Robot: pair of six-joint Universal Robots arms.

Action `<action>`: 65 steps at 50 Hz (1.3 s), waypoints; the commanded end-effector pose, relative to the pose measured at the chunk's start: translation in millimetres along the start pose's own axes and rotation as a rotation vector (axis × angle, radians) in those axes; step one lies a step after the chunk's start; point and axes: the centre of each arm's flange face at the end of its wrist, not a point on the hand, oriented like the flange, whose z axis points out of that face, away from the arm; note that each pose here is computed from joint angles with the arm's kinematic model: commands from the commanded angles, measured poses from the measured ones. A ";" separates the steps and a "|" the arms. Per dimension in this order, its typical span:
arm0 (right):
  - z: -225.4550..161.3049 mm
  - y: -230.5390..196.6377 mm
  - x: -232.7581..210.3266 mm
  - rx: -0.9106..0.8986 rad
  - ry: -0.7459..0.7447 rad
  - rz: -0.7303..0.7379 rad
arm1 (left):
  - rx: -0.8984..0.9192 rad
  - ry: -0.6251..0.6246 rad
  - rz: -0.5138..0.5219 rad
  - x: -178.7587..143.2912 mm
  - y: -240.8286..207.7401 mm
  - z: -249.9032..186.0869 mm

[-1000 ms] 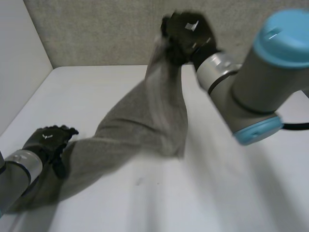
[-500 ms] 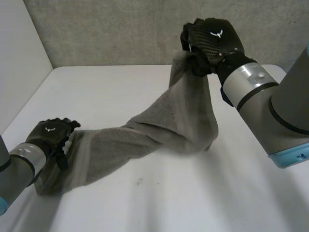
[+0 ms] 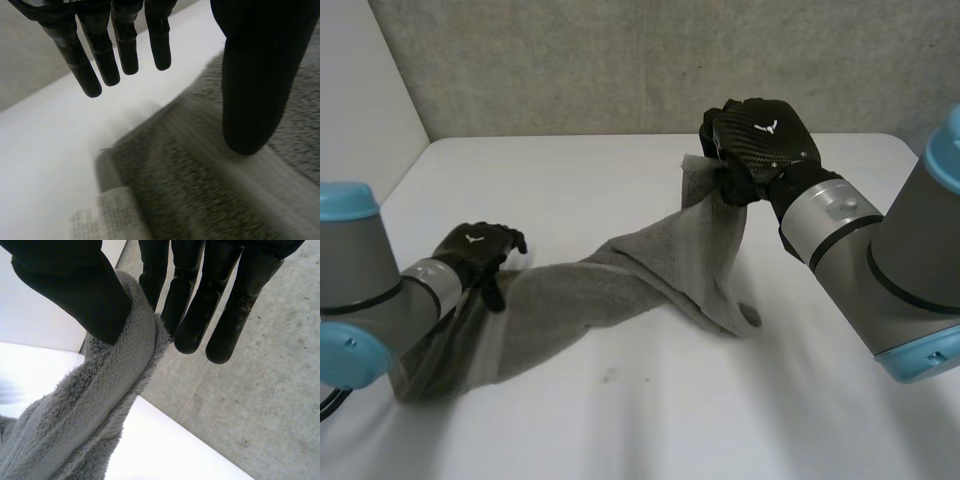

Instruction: Fold the towel.

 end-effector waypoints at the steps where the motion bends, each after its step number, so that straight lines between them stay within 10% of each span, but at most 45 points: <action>1: 1.1 9.9 -0.2 -0.026 0.000 -0.036 | -0.089 0.081 -0.002 15.9 0.9 14.0; 13: 9.4 10.8 10.2 -0.020 0.025 -0.048 | -0.025 0.058 0.014 18.9 -12.2 18.7; 28: 82.4 -82.7 61.3 0.542 0.349 -0.171 | 0.686 -0.320 0.085 -35.0 -191.7 1.1; 48: 61.1 14.0 36.2 0.106 0.183 -0.149 | 0.011 0.079 0.139 109.7 34.5 -80.4; 65: 46.8 11.2 33.9 0.084 0.176 -0.147 | 0.225 -0.051 0.115 84.7 -43.4 -111.6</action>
